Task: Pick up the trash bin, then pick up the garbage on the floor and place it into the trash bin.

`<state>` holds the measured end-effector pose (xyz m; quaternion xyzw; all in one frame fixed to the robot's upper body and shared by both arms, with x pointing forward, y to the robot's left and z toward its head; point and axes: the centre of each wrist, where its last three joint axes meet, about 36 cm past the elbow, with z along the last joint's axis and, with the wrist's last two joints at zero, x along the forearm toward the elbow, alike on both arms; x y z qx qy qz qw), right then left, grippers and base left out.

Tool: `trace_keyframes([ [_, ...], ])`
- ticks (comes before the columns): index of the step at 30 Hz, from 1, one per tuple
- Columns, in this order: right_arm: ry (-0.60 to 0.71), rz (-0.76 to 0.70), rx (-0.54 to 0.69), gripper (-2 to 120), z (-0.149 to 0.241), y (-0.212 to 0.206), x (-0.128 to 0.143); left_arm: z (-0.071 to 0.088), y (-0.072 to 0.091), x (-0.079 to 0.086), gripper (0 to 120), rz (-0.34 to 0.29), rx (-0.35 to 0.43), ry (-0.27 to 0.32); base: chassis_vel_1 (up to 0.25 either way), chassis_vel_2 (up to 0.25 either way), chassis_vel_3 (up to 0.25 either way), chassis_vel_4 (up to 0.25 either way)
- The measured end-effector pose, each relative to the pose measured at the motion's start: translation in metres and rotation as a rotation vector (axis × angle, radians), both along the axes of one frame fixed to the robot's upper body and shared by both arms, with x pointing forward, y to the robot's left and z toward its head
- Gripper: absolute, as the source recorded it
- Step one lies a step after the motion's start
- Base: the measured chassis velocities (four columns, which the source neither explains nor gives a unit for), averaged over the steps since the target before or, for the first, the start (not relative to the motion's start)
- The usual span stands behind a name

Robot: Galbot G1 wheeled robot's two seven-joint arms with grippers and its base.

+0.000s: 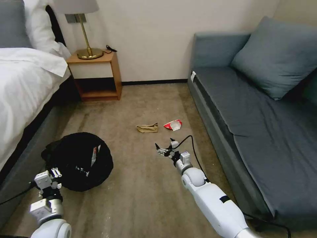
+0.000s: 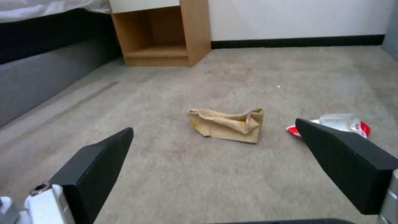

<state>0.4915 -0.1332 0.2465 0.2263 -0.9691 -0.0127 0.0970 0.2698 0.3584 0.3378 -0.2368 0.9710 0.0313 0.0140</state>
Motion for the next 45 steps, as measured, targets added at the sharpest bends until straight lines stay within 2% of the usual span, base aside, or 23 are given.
trace_keyframes([
  [45,-0.007,0.038,-0.025,100,-0.0094,0.0043,-0.0073,-0.0007,0.0049,-0.0010,7,-0.005,0.007,0.004,-0.117,0.111,0.115,-0.116],
])
